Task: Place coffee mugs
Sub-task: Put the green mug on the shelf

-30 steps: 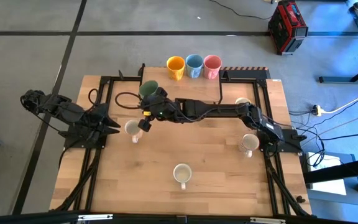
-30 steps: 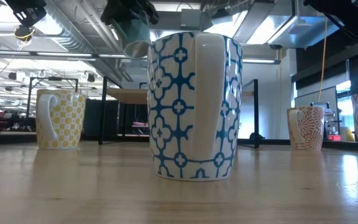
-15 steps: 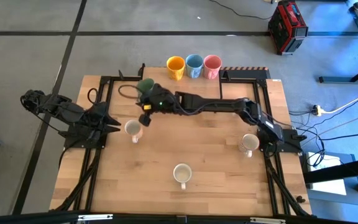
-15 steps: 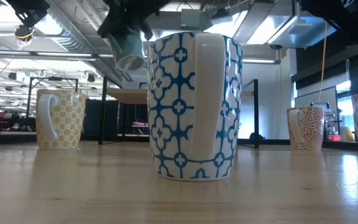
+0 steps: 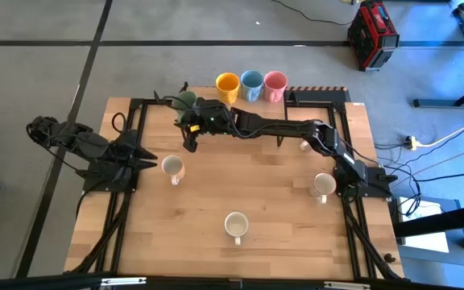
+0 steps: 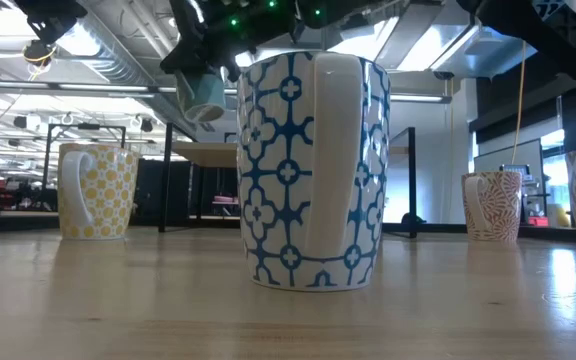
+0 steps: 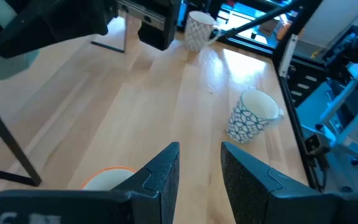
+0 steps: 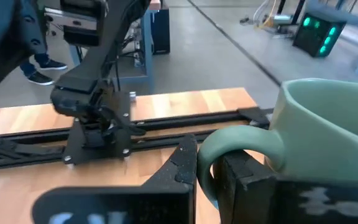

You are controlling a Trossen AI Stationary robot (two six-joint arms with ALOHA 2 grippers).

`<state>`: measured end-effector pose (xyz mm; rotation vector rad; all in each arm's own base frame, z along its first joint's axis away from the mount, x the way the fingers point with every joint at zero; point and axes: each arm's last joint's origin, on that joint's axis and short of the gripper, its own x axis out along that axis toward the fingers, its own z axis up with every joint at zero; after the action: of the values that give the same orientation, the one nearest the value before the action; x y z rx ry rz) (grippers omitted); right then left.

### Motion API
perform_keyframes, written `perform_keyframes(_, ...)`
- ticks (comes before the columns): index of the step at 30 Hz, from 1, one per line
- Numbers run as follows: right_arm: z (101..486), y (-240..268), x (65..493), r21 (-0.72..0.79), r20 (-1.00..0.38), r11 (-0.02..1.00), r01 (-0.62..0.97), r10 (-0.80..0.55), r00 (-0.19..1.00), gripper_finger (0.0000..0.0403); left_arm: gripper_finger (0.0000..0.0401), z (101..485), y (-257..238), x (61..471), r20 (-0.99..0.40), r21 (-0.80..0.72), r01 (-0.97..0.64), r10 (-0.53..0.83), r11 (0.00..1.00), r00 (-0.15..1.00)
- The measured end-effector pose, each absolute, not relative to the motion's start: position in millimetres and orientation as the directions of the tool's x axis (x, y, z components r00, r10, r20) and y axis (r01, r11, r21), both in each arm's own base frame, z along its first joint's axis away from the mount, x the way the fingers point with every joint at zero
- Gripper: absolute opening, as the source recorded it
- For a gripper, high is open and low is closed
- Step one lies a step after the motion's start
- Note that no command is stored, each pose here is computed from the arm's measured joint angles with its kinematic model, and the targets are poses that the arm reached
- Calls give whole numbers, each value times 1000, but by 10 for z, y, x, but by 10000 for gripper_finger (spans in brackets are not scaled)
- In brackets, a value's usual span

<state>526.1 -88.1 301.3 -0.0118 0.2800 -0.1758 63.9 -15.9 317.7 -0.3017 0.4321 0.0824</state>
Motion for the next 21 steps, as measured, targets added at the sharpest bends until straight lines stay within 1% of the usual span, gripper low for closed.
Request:
perform_keyframes(8, 3004, -904, 5254, -64, -283, 993, 103, -117, 952, 13, 112, 3189, -153, 666, -408, -253, -189, 73, 949, 910)
perform_keyframes(17, 3009, -1020, 5223, -81, -289, 994, 70, -91, 953, 13, 112, 3211, -160, 717, -386, -243, -229, 123, 943, 914)
perform_keyframes(21, 3128, -1006, 5153, -96, -292, 995, 35, -61, 954, 13, 112, 3222, -154, 721, -372, -253, -254, 149, 934, 916)
